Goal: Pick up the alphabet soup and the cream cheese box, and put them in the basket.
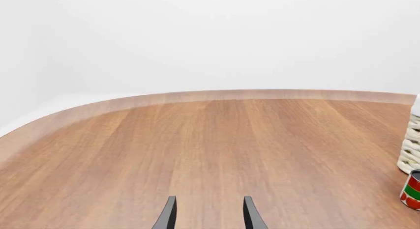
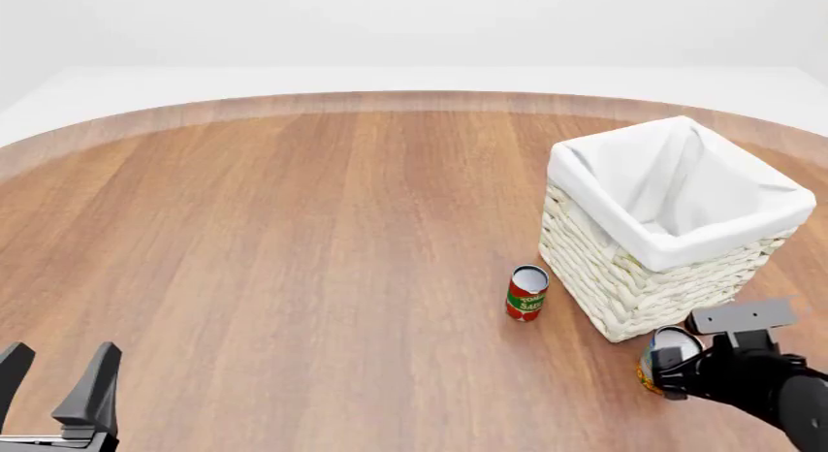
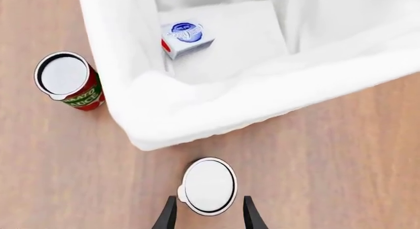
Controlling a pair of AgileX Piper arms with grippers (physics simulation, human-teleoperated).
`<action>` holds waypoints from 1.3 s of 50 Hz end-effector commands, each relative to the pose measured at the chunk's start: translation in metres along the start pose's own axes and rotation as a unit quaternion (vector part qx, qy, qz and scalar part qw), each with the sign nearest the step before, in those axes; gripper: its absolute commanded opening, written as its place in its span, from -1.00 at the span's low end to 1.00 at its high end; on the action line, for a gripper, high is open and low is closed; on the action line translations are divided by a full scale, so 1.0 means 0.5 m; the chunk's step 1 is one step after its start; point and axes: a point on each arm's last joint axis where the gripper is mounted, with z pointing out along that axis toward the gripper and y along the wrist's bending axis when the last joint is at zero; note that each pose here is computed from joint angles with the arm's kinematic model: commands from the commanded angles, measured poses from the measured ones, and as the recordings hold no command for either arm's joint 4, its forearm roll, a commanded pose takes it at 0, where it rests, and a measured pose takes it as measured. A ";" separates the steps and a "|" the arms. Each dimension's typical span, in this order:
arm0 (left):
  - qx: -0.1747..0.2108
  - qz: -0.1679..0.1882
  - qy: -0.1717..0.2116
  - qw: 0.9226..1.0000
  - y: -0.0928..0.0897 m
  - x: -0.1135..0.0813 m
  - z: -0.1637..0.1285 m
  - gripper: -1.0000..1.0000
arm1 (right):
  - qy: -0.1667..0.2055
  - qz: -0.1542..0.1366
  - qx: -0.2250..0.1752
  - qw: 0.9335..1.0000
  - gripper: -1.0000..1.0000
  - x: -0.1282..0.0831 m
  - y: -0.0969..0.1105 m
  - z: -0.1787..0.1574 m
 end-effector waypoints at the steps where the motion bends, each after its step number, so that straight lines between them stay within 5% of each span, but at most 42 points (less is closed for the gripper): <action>1: 0.000 0.000 0.000 1.000 0.000 0.000 0.000 1.00 | 0.006 -0.001 -0.006 1.000 1.00 0.012 0.007 0.012; 51: 0.000 0.001 -0.002 1.000 0.000 -0.001 -0.001 1.00 | 0.018 -0.006 -0.008 1.000 1.00 0.027 0.011 0.056; 52: 0.000 0.000 0.001 1.000 0.000 0.000 0.001 1.00 | 0.015 -0.003 -0.005 1.000 -1.00 0.025 0.008 0.054; 65: 0.000 0.000 0.000 1.000 0.000 -0.001 0.001 1.00 | 0.017 -0.002 -0.005 1.000 -1.00 0.026 0.008 0.051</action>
